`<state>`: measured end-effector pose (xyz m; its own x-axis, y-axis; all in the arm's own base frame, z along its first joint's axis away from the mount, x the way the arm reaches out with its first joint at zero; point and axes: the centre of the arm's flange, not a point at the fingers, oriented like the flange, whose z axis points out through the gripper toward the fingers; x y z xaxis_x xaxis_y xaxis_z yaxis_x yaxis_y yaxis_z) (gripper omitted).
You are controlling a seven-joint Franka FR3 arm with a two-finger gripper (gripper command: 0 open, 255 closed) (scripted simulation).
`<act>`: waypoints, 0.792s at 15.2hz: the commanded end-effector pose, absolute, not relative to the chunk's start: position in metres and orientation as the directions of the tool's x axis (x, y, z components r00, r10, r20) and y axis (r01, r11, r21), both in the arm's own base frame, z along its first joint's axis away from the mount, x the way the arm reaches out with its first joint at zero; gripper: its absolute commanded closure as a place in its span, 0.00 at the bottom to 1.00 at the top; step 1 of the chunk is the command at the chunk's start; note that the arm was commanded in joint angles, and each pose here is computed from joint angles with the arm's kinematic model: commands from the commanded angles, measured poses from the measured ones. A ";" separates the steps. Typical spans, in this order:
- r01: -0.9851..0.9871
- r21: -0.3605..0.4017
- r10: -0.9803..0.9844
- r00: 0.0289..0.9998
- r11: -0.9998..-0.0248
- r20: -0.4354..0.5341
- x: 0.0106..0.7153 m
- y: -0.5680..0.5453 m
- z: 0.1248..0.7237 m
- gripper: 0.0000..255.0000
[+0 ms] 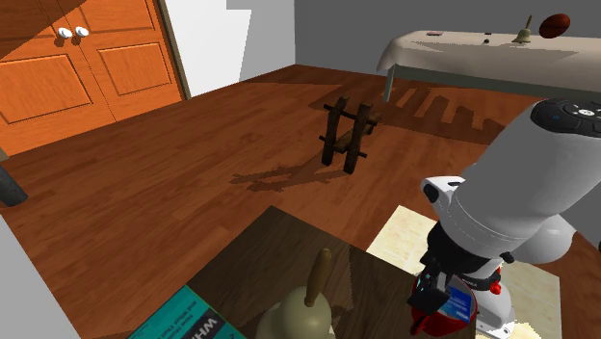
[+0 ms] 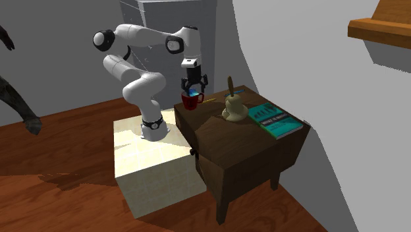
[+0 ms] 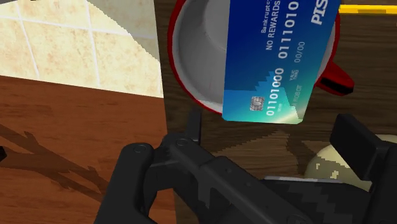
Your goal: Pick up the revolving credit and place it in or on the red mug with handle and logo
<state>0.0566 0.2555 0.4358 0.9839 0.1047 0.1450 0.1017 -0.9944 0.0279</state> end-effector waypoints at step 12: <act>0.102 0.028 0.105 0.984 -0.994 0.145 0.050 0.257 0.485 0.00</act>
